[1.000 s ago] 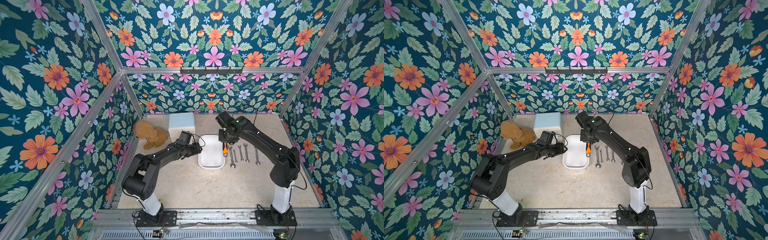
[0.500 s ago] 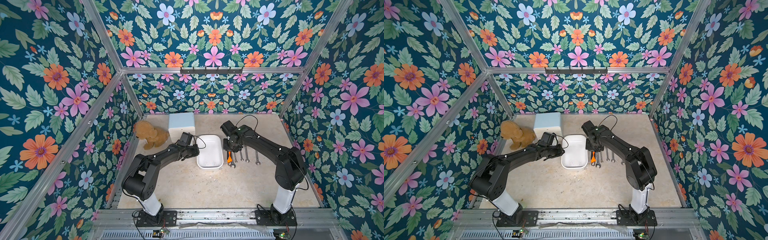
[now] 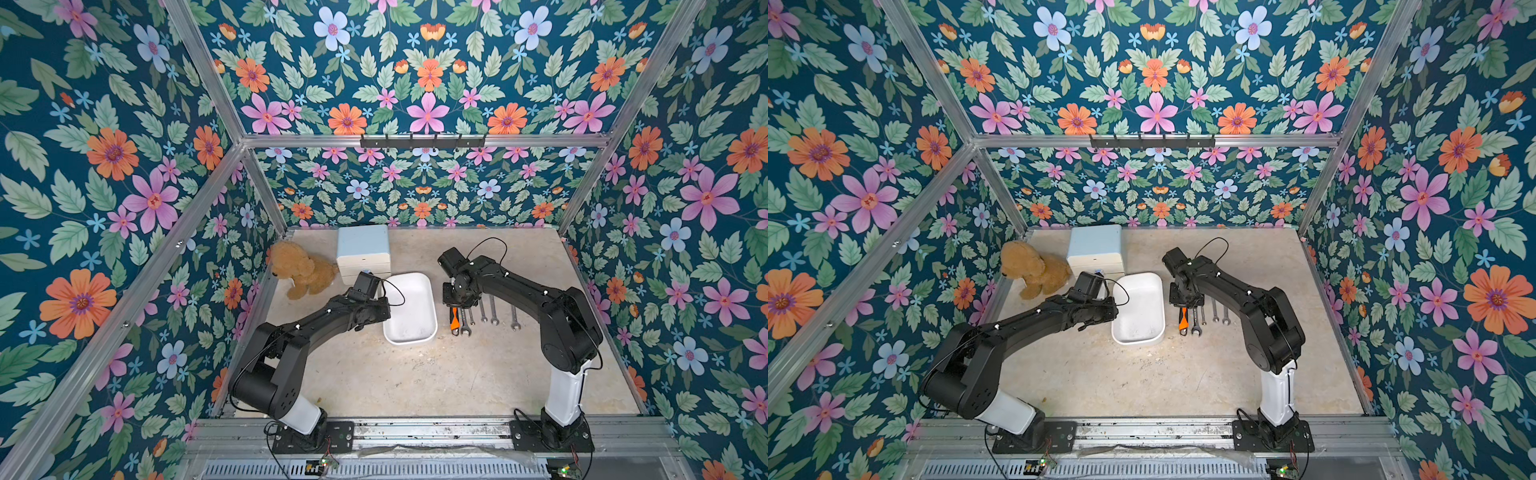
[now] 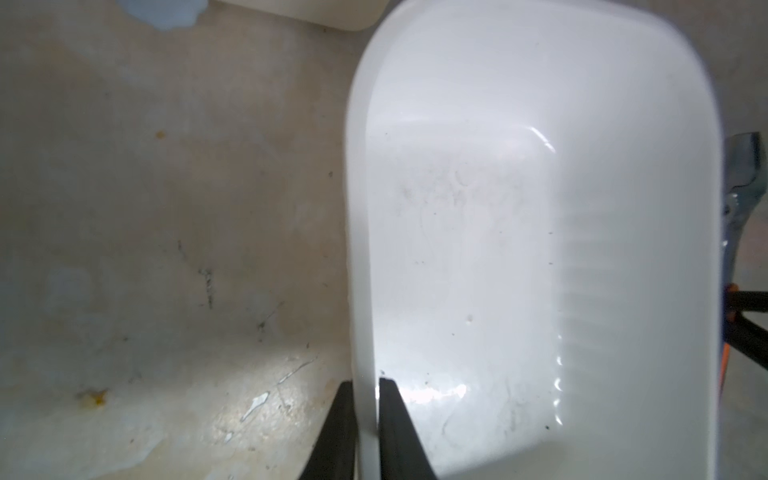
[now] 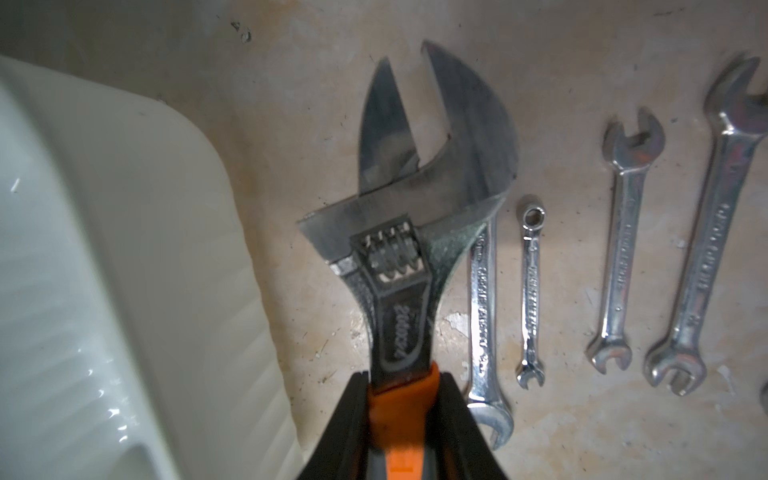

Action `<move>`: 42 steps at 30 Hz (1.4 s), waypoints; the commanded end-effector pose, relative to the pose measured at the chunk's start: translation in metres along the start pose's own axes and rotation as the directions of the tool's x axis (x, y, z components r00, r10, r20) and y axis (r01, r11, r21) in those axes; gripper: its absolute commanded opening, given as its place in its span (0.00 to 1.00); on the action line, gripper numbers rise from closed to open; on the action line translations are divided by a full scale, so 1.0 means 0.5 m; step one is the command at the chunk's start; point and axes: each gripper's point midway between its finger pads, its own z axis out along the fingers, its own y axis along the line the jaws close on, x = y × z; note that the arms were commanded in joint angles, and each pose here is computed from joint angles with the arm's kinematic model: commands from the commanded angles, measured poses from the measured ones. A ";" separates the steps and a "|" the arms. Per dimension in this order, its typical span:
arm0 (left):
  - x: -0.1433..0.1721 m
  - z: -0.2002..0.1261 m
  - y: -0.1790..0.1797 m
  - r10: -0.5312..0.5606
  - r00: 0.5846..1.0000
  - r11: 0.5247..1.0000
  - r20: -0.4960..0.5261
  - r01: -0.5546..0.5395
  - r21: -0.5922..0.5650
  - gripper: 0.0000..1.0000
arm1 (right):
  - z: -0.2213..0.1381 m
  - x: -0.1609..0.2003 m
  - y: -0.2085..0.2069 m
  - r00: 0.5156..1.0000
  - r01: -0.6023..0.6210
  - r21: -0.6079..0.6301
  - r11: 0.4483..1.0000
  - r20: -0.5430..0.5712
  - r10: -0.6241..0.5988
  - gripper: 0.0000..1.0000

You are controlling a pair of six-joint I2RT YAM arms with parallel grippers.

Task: Take out the wrench from the storage box
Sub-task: Adjust the storage box at the center of the board, then place the wrench at the center of the board.

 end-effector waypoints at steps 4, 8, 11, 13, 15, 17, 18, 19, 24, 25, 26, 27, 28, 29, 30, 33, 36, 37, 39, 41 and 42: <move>0.013 -0.007 0.028 0.014 1.000 0.998 -0.010 -0.015 -0.057 0.19 | 0.029 -0.004 0.023 1.000 0.014 -0.021 1.000 -0.005 -0.014 0.05; -0.002 -0.019 0.022 0.029 1.000 0.998 0.007 -0.028 -0.061 0.20 | 0.049 -0.001 0.032 1.000 0.013 -0.024 1.000 -0.019 -0.013 0.06; -0.010 -0.029 0.018 0.034 0.999 0.998 0.019 -0.033 -0.060 0.20 | 0.064 0.003 0.033 0.999 0.010 -0.019 1.000 -0.031 -0.011 0.07; -0.012 -0.032 0.021 0.038 0.999 0.997 0.021 -0.036 -0.069 0.20 | 0.070 0.005 0.033 0.999 0.008 -0.020 1.000 -0.036 -0.009 0.08; -0.012 -0.034 0.026 0.038 0.999 0.996 0.021 -0.036 -0.078 0.21 | 0.076 0.009 0.031 0.999 0.004 -0.019 1.000 -0.043 -0.004 0.09; -0.013 -0.034 0.028 0.037 0.999 0.996 0.021 -0.035 -0.080 0.21 | 0.081 0.011 0.030 0.999 0.006 -0.016 1.000 -0.045 -0.007 0.10; -0.012 -0.034 0.029 0.037 0.999 0.996 0.019 -0.036 -0.080 0.21 | 0.082 0.013 0.030 0.999 0.006 -0.012 1.000 -0.046 -0.006 0.10; -0.013 -0.034 0.029 0.034 0.999 0.996 0.022 -0.032 -0.079 0.21 | 0.085 0.014 0.028 0.999 0.005 -0.009 1.000 -0.049 -0.006 0.11; -0.018 -0.040 0.030 0.030 0.999 0.996 0.037 -0.027 -0.081 0.25 | 0.090 0.013 0.031 0.999 0.017 -0.011 1.000 -0.050 -0.018 0.14; -0.019 -0.042 0.031 0.030 0.999 0.996 0.040 -0.027 -0.083 0.25 | 0.091 0.015 0.032 0.998 0.023 -0.009 1.000 -0.054 -0.023 0.14; -0.018 -0.044 0.031 0.029 0.999 0.996 0.042 -0.025 -0.083 0.25 | 0.093 0.014 0.034 0.998 0.030 -0.012 0.999 -0.056 -0.031 0.15; -0.019 -0.045 0.031 0.030 0.999 0.996 0.046 -0.026 -0.082 0.26 | 0.094 0.015 0.037 0.998 0.040 -0.015 0.999 -0.056 -0.041 0.15; -0.019 -0.047 0.030 0.029 0.998 0.996 0.049 -0.025 -0.081 0.26 | 0.094 0.014 0.039 0.997 0.047 -0.012 0.999 -0.053 -0.048 0.16; -0.019 -0.047 0.031 0.029 0.998 0.996 0.051 -0.024 -0.082 0.26 | 0.095 0.015 0.039 0.997 0.051 -0.011 0.999 -0.055 -0.051 0.16; -0.021 -0.049 0.030 0.028 0.998 0.996 0.056 -0.024 -0.080 0.26 | 0.096 0.016 0.041 0.997 0.051 -0.012 0.999 -0.055 -0.052 0.16; -0.020 -0.050 0.029 0.027 0.998 0.997 0.059 -0.023 -0.076 0.27 | 0.100 0.016 0.044 0.997 0.048 -0.018 0.999 -0.058 -0.048 0.16; -0.019 -0.050 0.031 0.026 0.998 0.997 0.058 -0.022 -0.077 0.27 | 0.102 0.015 0.048 0.997 0.041 -0.025 0.999 -0.058 -0.042 0.17; -0.018 -0.050 0.031 0.025 0.998 0.997 0.058 -0.021 -0.077 0.27 | 0.102 0.016 0.048 0.997 0.037 -0.026 0.999 -0.060 -0.039 0.17; -0.016 -0.049 0.033 0.025 0.998 0.997 0.058 -0.020 -0.078 0.27 | 0.103 0.016 0.050 0.998 0.032 -0.030 0.999 -0.061 -0.033 0.17; -0.018 -0.050 0.034 0.022 0.998 0.997 0.063 -0.018 -0.077 0.27 | 0.104 0.016 0.053 0.998 0.030 -0.032 0.999 -0.063 -0.032 0.17; -0.016 -0.049 0.034 0.023 0.998 0.997 0.061 -0.018 -0.078 0.27 | 0.103 0.015 0.055 0.998 0.031 -0.034 0.999 -0.061 -0.033 0.18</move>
